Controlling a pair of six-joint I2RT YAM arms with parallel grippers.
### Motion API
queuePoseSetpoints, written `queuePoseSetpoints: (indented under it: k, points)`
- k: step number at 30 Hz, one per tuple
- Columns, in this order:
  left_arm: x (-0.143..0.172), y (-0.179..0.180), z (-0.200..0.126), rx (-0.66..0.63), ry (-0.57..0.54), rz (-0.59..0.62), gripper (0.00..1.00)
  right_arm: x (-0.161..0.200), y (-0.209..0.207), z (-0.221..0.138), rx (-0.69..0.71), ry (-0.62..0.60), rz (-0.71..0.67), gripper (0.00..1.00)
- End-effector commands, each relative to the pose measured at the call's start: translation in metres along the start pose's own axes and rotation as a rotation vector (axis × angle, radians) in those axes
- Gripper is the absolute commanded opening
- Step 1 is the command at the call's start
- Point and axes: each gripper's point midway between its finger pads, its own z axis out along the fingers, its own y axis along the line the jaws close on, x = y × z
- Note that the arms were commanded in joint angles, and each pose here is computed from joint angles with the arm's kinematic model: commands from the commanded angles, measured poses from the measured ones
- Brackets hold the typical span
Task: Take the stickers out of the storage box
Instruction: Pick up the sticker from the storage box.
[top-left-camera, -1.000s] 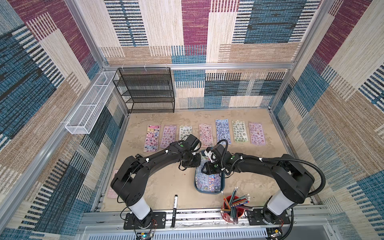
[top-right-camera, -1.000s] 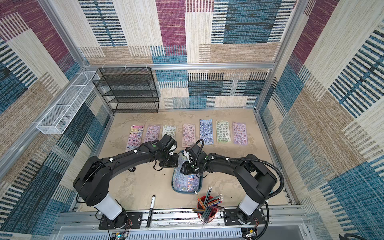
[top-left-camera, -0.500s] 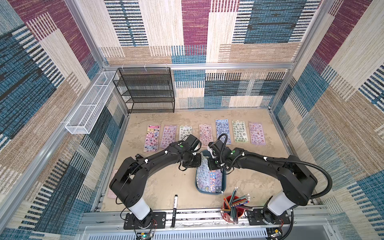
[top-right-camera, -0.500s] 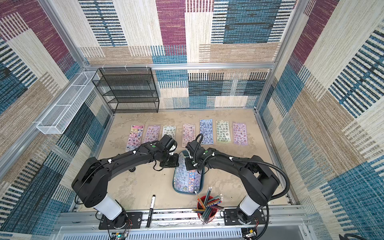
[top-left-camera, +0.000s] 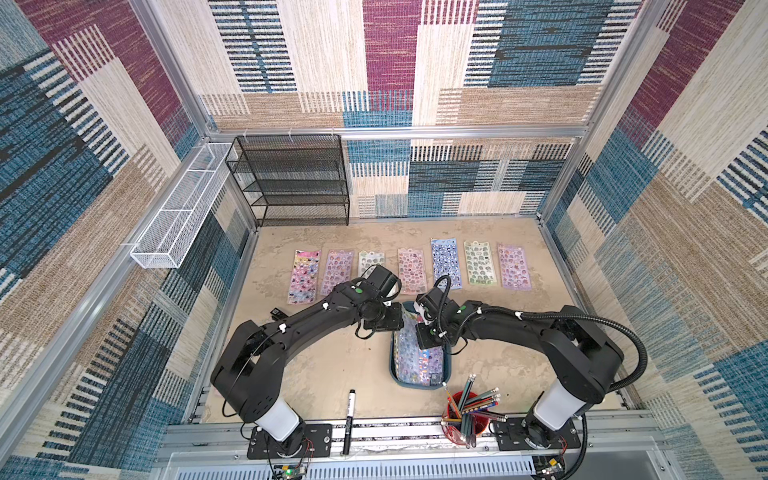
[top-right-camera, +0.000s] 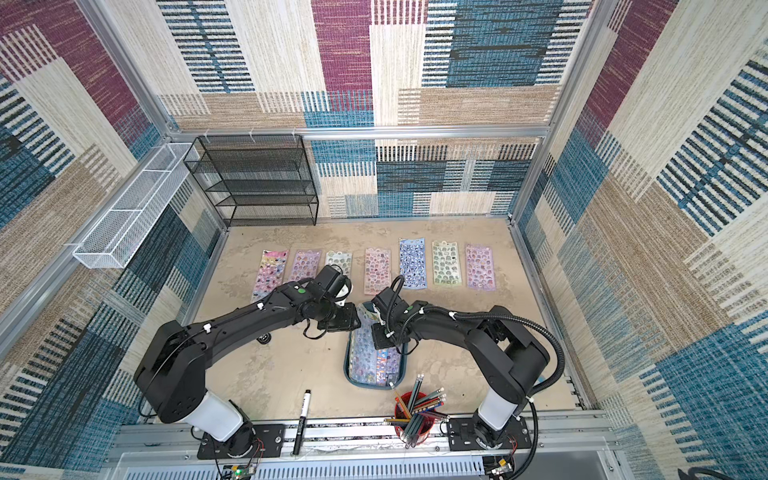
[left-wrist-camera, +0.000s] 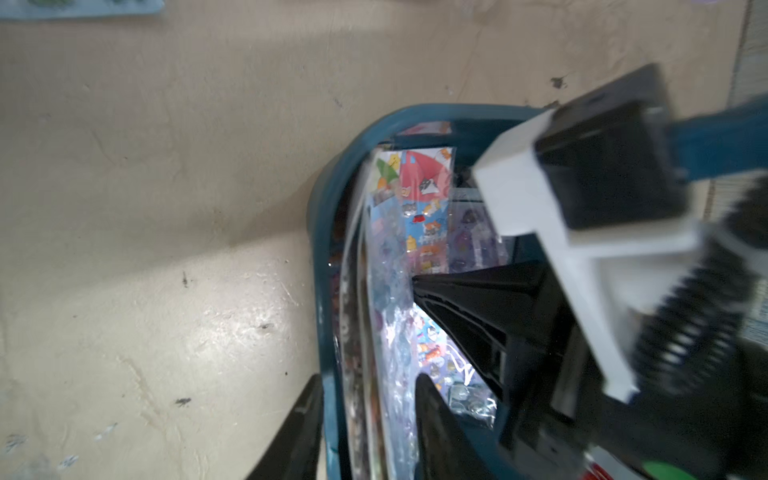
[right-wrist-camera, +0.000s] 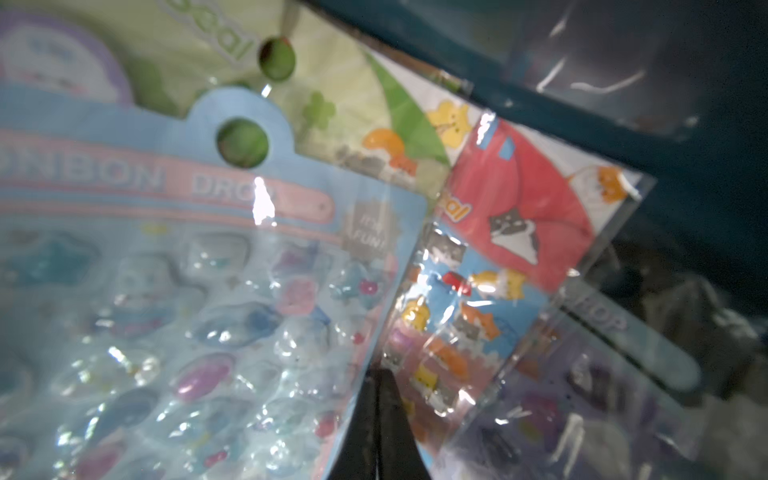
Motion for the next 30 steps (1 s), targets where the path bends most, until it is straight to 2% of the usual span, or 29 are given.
queuePoseSetpoints:
  k: [1, 4, 8, 21, 30]
  points:
    - [-0.004, 0.006, -0.017, -0.046, -0.05, -0.015, 0.42, 0.006, -0.005, 0.011, 0.01, 0.019, 0.011, 0.07]
    - [-0.008, 0.004, -0.031, -0.04, -0.091, -0.019, 0.42, 0.006, -0.005, 0.011, 0.009, 0.018, 0.014, 0.07]
    - [-0.006, -0.003, -0.034, 0.0, -0.09, -0.019, 0.31, 0.005, -0.005, 0.01, 0.013, 0.011, 0.017, 0.07]
    - [0.007, -0.014, -0.001, 0.031, -0.009, -0.032, 0.33, 0.003, -0.006, 0.006, 0.016, -0.004, 0.015, 0.07]
    - [0.01, -0.017, 0.013, 0.016, 0.014, -0.022, 0.27, 0.004, -0.007, 0.005, 0.019, -0.01, 0.014, 0.08]
